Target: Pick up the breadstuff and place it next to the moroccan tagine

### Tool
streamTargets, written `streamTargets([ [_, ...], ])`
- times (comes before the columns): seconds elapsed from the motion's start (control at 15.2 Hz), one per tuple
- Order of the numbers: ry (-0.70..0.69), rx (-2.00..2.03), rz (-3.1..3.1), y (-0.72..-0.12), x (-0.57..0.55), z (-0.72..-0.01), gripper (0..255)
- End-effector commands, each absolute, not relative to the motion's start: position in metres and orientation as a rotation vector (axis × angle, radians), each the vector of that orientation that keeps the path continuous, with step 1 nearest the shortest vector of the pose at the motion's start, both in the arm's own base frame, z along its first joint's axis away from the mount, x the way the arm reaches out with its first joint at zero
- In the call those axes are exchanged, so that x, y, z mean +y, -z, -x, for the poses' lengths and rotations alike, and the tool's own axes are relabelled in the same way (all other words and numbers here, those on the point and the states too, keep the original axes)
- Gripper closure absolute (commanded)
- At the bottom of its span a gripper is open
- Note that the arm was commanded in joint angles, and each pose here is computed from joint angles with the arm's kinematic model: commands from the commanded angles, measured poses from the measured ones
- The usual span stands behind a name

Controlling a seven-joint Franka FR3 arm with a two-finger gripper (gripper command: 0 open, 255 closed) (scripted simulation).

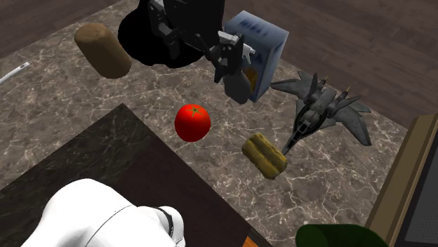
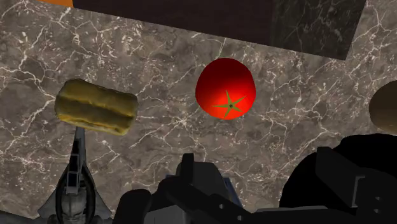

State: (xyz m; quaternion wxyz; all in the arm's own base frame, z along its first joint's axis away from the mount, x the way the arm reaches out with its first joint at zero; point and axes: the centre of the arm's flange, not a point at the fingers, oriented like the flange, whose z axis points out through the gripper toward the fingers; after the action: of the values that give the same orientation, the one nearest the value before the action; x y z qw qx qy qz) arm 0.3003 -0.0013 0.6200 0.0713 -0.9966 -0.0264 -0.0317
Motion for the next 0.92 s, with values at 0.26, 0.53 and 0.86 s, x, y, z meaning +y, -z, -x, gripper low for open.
streamTargets([
  [0.26, 0.026, -0.304, 2.928, -0.587, -0.052, -0.309, 0],
  [0.53, -0.042, -0.519, 2.843, -0.552, -0.099, -0.325, 0],
  [0.86, -0.124, -0.774, 2.715, -0.503, -0.151, -0.352, 0],
])
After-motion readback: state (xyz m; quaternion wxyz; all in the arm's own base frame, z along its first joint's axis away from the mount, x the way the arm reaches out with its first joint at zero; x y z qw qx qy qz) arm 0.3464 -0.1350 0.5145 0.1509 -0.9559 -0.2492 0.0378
